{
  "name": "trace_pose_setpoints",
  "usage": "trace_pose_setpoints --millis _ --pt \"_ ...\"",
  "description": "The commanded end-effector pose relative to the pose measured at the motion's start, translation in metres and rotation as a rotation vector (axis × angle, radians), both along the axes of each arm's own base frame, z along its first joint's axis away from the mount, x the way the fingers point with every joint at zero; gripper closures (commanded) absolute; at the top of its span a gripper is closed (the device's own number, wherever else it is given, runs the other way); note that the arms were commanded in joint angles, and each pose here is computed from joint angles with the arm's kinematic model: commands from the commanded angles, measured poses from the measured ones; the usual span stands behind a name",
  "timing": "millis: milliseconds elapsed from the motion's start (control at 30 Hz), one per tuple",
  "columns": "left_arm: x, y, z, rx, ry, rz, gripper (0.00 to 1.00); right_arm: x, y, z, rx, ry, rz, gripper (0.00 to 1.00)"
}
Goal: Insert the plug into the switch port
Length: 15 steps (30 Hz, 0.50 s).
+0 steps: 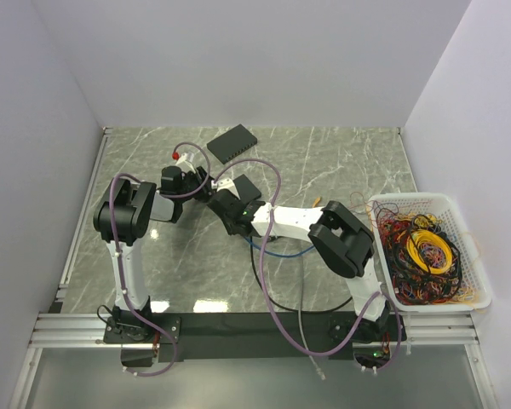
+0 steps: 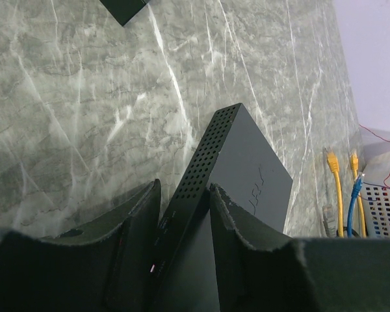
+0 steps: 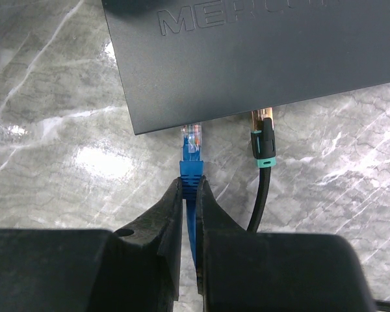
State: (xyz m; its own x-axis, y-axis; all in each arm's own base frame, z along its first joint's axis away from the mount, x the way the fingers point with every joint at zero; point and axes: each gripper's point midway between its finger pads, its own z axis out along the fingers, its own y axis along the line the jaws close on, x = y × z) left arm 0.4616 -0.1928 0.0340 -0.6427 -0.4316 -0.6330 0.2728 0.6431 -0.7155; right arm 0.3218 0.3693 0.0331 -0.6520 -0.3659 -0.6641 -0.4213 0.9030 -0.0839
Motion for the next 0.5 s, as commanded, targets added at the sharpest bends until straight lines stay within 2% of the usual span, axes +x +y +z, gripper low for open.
trace_pose_setpoints --millis 0,467 --pt "-0.010 -0.008 -0.024 0.034 0.066 -0.032 0.58 0.015 0.024 0.052 0.145 -0.100 -0.020 1.00" --pt "-0.009 -0.008 -0.025 0.038 0.068 -0.031 0.58 0.012 0.028 0.069 0.169 -0.126 -0.013 1.00"
